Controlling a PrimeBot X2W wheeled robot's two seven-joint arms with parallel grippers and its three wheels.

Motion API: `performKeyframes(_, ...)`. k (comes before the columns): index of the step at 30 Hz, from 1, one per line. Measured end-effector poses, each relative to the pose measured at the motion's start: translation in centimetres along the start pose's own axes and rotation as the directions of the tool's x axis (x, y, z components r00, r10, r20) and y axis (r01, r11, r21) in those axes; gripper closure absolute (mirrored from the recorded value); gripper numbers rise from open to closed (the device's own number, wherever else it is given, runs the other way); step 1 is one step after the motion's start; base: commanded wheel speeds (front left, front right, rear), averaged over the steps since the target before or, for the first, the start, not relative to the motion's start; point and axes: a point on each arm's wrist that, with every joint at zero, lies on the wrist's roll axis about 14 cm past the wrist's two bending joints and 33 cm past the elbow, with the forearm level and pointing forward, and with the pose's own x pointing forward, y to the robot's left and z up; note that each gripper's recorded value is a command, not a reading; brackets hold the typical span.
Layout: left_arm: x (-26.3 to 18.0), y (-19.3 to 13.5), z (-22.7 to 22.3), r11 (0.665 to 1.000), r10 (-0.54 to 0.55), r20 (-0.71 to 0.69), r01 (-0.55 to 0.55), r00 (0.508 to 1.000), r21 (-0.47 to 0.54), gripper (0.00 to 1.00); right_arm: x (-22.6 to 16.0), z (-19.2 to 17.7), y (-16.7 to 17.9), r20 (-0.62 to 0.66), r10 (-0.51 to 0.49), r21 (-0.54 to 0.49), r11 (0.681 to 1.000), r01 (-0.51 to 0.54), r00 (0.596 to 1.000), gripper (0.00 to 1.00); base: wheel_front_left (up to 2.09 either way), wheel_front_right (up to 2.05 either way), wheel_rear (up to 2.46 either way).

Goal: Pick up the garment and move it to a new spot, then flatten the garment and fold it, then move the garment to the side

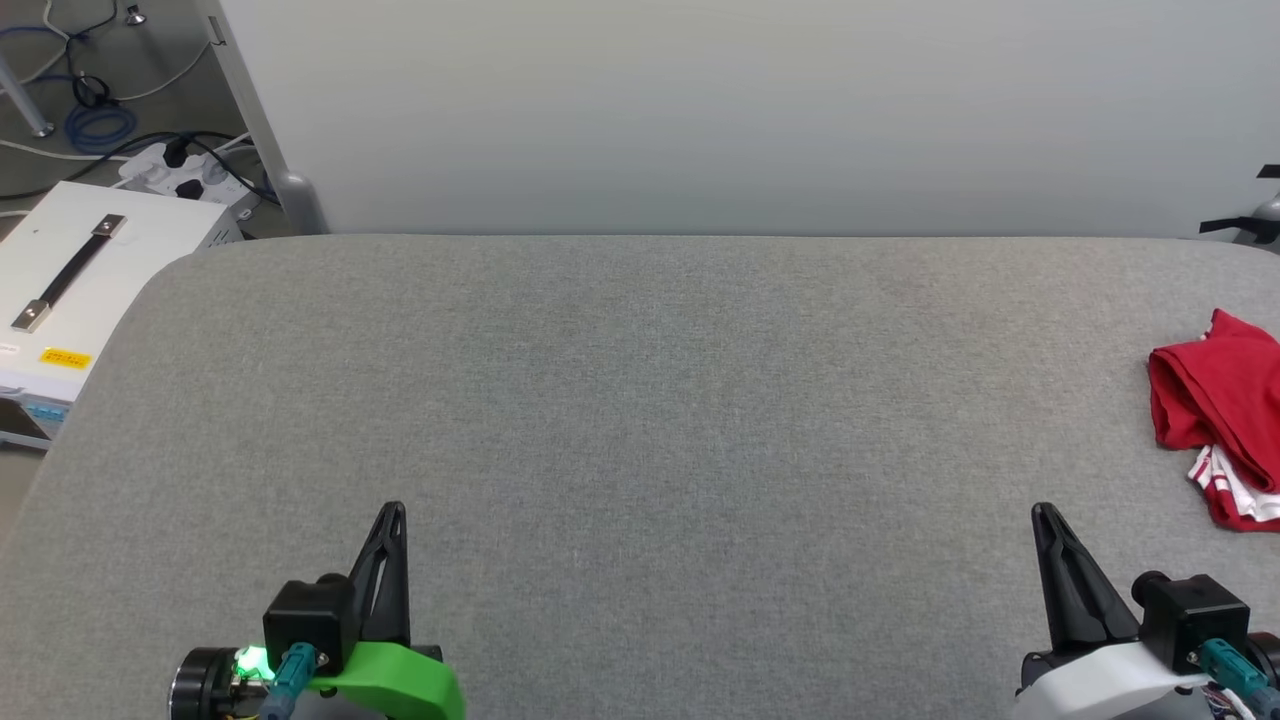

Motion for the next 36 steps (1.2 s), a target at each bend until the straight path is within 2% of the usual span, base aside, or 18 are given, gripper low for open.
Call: performKeyframes(36, 1.2, -0.1, 0.4, 1.000, 0.002, -0.029, -0.002, 1.000, 0.016, 1.00, 0.9, 0.1, 0.1, -0.040, 0.000, -0.034, 0.999, -0.002, 0.999, 1.00, 0.00, 0.00, 0.00)
